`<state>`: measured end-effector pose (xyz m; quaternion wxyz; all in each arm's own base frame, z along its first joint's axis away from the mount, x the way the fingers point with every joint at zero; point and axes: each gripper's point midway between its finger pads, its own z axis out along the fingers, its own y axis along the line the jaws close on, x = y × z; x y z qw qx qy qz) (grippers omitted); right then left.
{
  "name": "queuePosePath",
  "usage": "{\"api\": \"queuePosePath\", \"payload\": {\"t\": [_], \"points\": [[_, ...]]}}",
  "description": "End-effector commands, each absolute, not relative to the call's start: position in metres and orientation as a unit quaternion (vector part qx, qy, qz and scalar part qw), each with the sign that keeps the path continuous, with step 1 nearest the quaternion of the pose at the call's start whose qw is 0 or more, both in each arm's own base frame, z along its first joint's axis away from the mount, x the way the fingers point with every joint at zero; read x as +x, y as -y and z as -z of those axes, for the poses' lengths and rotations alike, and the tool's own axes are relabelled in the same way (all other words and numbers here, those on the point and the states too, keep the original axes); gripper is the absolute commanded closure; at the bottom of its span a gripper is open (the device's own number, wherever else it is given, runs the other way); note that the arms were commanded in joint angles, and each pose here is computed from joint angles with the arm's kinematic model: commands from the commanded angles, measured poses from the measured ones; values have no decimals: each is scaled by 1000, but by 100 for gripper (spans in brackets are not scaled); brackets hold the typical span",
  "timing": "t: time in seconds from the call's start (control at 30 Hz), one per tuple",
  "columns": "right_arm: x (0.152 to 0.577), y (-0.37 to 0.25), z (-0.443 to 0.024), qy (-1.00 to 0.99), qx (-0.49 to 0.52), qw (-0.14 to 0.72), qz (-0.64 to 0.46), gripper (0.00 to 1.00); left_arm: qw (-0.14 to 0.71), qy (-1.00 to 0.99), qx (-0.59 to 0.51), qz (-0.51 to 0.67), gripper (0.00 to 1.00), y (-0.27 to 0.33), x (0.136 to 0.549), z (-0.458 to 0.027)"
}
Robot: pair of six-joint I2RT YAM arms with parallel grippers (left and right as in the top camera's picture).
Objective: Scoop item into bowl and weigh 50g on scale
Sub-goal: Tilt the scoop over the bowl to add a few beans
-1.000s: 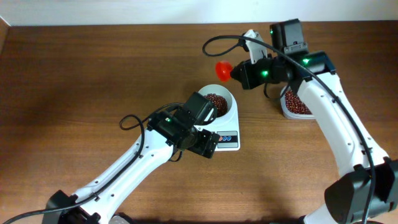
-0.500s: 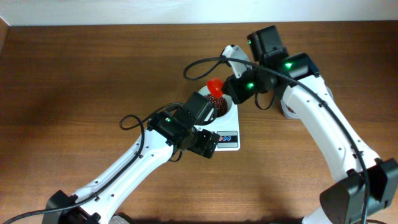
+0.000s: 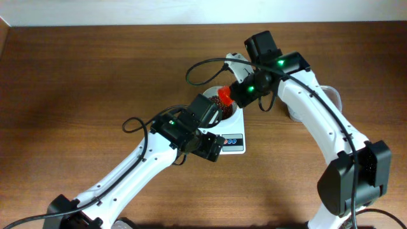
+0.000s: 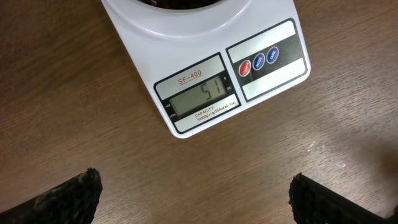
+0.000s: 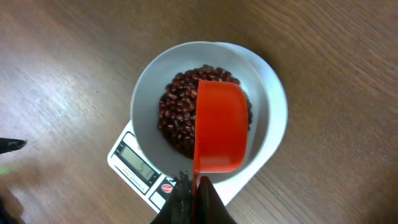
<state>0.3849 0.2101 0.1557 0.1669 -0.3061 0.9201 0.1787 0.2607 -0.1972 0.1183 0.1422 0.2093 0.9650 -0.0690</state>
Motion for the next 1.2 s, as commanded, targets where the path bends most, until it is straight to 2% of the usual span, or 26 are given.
{"api": "queuePosePath", "payload": {"t": [0.0, 0.73, 1.17], "points": [[390, -205, -147, -924, -301, 160, -173, 96, 149, -964, 208, 69, 1, 196, 260, -121], [388, -206, -111, -929, -299, 131, -175, 96, 149, -964, 208, 69, 1, 196, 260, -121], [371, -222, -113, -920, -296, 100, -237, 96, 149, -964, 208, 69, 1, 196, 260, -121]]}}
